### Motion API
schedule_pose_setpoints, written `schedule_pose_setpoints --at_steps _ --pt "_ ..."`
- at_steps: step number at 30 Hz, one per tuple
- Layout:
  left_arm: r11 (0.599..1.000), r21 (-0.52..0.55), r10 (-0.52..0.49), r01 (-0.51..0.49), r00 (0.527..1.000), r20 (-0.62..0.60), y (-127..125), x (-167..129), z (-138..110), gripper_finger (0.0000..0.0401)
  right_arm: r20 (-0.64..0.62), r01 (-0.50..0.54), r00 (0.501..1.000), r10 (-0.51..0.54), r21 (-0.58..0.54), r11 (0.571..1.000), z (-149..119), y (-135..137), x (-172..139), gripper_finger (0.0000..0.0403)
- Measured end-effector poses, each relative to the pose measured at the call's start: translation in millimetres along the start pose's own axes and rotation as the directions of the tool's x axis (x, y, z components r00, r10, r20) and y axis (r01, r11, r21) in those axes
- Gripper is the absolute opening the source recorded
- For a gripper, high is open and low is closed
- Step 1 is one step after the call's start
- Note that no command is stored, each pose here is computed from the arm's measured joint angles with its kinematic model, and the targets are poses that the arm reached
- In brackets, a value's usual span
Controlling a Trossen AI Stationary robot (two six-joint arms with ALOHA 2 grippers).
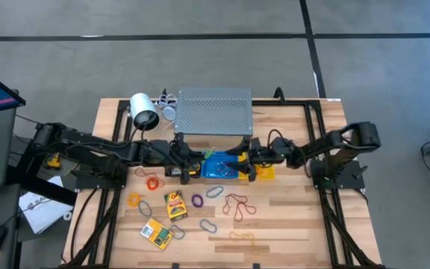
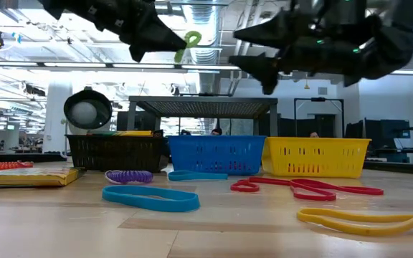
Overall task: Pick & Place Office Desk Supplies
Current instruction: Put the right green spiral keychain into the yellow bin
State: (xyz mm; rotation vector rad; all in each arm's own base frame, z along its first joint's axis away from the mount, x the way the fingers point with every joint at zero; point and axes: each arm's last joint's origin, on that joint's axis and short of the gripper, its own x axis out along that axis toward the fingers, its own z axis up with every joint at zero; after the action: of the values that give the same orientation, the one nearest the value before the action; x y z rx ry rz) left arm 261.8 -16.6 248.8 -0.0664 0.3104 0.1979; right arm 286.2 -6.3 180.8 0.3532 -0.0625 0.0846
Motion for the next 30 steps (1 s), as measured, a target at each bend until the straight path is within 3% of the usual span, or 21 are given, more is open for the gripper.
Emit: schedule_pose_setpoints --at_steps 7,14,30 --pt "0.999 -0.011 -0.052 0.052 0.998 0.044 -2 0 5 0.0008 0.019 -0.016 1.000 0.017 -0.020 1.000 -1 -5 28 0.0249" --pt "0.998 -0.018 -0.061 0.062 0.997 0.047 -2 0 5 0.0008 0.027 -0.145 0.989 0.147 -0.069 0.987 9 -1 53 0.0249" --pt "0.996 -0.020 -0.089 0.091 0.994 0.064 -6 -1 7 0.0009 0.083 -0.128 0.987 0.138 -0.121 0.984 27 -7 64 0.0249"
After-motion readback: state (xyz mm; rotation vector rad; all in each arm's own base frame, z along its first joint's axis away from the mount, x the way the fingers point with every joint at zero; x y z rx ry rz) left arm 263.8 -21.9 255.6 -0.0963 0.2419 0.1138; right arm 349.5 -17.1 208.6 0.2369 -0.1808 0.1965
